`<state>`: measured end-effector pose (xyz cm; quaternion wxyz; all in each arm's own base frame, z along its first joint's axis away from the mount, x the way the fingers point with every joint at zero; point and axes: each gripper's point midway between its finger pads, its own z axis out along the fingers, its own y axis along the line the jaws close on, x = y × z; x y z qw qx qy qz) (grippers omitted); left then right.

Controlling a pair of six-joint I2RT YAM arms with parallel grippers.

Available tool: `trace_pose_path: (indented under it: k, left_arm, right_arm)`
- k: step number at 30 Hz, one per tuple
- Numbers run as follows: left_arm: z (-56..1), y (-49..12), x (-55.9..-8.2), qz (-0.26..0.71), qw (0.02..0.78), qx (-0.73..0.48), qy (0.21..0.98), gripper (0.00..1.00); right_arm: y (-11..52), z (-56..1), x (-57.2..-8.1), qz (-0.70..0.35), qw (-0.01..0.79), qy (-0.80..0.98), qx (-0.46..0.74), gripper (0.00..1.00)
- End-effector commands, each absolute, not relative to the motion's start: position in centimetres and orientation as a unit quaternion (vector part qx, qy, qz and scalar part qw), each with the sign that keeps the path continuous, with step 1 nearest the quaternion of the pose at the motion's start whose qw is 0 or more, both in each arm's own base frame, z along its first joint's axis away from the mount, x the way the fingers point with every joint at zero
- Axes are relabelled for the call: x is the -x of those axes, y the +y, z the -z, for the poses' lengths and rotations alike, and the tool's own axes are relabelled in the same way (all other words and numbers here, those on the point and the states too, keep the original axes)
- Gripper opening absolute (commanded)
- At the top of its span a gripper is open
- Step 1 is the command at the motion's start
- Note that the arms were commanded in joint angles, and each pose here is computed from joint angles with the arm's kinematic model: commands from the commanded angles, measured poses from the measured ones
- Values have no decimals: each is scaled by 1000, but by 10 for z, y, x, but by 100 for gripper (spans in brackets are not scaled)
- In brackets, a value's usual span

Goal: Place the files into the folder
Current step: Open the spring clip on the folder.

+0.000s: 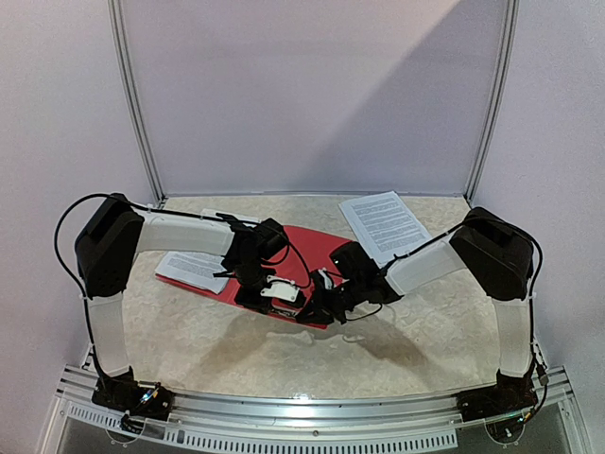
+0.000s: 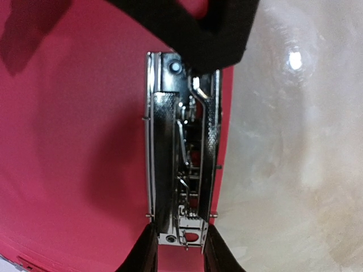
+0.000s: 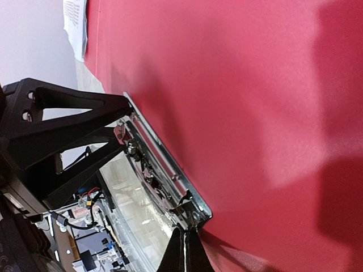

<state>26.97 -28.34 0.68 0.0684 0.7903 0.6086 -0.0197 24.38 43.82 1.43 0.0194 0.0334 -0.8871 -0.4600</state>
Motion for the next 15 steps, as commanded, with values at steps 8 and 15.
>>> trace_pose_path:
  k: [8,15]
  left_arm:
    - [35,-259,-227,39,-21,-820,570,14]
    - [35,-258,-224,38,-23,-824,565,14]
  right_arm:
    - [394,51,-263,329,-3,-944,5,1]
    - [418,-1,-276,376,-26,-926,-22,1]
